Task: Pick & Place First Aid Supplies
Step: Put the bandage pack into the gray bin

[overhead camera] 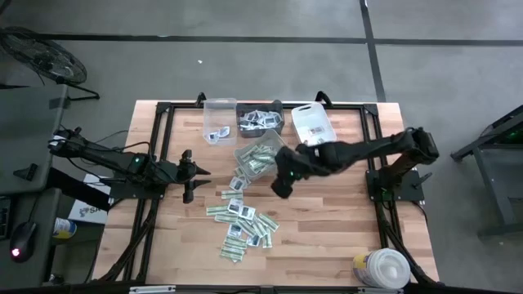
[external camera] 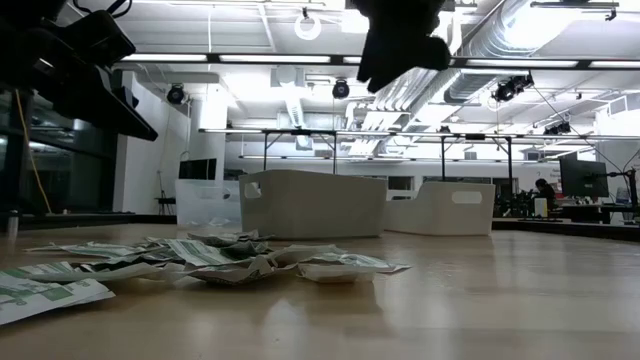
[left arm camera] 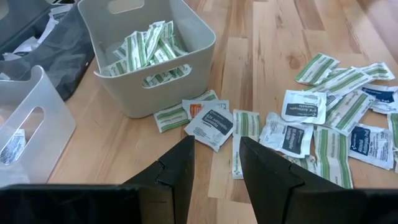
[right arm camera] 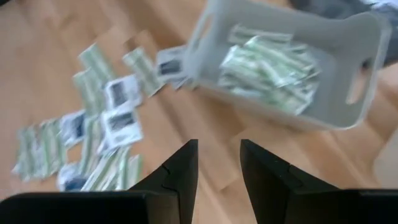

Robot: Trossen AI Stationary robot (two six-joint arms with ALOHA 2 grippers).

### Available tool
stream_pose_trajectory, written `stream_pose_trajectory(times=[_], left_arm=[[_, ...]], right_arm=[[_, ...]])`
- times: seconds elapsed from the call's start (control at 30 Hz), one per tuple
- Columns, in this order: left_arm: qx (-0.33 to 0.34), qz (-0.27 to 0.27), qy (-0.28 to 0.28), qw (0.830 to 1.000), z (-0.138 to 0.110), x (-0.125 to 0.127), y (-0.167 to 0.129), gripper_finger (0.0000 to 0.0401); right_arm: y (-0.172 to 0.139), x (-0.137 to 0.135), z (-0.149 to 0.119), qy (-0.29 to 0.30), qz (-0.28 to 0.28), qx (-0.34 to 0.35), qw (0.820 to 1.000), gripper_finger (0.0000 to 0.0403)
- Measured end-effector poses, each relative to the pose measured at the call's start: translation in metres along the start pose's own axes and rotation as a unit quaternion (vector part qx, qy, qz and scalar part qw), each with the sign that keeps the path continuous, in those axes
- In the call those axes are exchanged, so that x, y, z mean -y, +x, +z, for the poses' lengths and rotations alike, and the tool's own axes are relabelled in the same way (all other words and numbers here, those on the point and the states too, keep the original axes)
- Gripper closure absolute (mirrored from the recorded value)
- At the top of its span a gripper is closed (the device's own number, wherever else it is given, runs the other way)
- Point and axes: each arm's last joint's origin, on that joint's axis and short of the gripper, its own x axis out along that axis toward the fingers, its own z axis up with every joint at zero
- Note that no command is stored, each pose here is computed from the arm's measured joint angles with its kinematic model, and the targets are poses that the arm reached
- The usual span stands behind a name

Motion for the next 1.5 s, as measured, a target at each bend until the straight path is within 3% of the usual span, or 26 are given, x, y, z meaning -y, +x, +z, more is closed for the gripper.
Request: stream_pose_trajectory(times=[0.4,0.67,0.8,1.0,1.17,1.5], left_arm=[[0.000,0.005,0.001,1.000,0.000,0.000,0.000,0.0273],[0.045,-0.007,0.001,0.999,0.003,-0.003,-0.009,0.0273],[0.089,-0.012,-0.007,0.996,-0.008,-0.006,-0.009,0.0273],[0.165,-0.043,-0.033,0.985,-0.025,-0.007,-0.006,0.0273],[0.219,-0.077,-0.017,0.973,-0.031,-0.007,-0.008,0.0273],[0.245,-0.157,0.051,0.955,-0.032,-0.004,-0.014,0.0273]], right_arm=[[-0.011,-0.044,-0.042,-0.116,0.052,-0.037,0.991,0.0290],[0.020,-0.066,-0.066,-0.165,0.066,-0.092,0.980,0.0290],[0.038,-0.075,-0.075,-0.199,0.077,-0.104,0.971,0.0290],[0.046,-0.079,-0.077,-0.159,0.082,-0.106,0.978,0.0290],[0.047,-0.085,-0.073,-0.142,0.096,-0.076,0.982,0.0290],[0.073,-0.097,-0.088,-0.289,0.117,-0.074,0.947,0.0290]])
